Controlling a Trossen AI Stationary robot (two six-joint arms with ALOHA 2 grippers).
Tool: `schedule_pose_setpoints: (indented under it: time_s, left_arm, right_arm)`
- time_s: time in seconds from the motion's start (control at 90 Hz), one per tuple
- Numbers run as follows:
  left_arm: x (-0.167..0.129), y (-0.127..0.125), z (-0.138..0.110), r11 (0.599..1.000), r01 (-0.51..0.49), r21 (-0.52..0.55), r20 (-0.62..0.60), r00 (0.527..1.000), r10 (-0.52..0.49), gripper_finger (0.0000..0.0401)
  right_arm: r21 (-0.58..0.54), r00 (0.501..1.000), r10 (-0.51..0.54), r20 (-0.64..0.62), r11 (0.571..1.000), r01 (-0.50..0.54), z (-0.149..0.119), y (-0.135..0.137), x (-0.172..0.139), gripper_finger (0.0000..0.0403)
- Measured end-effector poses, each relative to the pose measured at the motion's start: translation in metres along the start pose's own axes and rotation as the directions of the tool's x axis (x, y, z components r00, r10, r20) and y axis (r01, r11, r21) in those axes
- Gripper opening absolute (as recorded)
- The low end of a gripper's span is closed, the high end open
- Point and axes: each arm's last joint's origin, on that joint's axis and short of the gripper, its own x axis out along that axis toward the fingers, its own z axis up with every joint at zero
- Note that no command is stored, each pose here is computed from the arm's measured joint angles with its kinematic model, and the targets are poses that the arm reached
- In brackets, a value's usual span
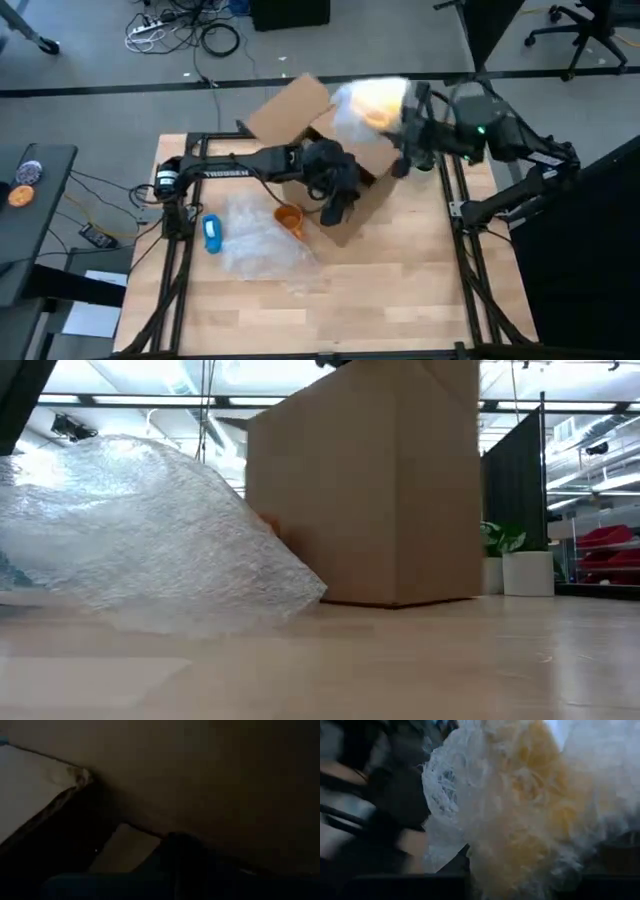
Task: Wrap mug
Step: Put the wrapped yellow mug into the cardboard box
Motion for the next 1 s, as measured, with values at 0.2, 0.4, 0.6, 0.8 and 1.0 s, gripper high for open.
schedule_pose_setpoints:
  time_s: [0.2, 0.4, 0.6, 0.8, 1.0]
  left_arm:
    - [-0.007, -0.035, 0.001, 0.987, 0.148, 0.067, -0.082, 0.986, -0.143, 0.0]
    - [-0.03, -0.057, 0.0, 0.983, 0.169, 0.075, -0.18, 0.972, -0.154, 0.0]
    - [-0.048, -0.063, 0.003, 0.993, 0.058, 0.105, -0.217, 0.975, -0.034, 0.0]
    - [-0.049, -0.063, 0.001, 0.995, 0.027, 0.101, -0.253, 0.967, 0.0, 0.0]
    - [-0.048, -0.07, 0.004, 0.993, 0.032, 0.112, -0.23, 0.973, -0.006, 0.0]
  right_arm:
    - [-0.06, 0.964, 0.122, -0.234, 0.988, -0.14, -0.014, -0.005, 0.035, 0.0038]
    - [0.004, 0.818, 0.387, -0.425, 0.905, -0.426, -0.041, 0.001, 0.053, 0.0038]
    - [0.148, 0.605, 0.664, -0.439, 0.718, -0.681, -0.056, 0.028, 0.068, 0.0038]
    - [0.247, 0.459, 0.716, -0.525, 0.645, -0.723, -0.085, 0.059, 0.086, 0.0038]
    - [0.36, 0.409, 0.715, -0.568, 0.662, -0.657, -0.132, 0.087, 0.112, 0.0038]
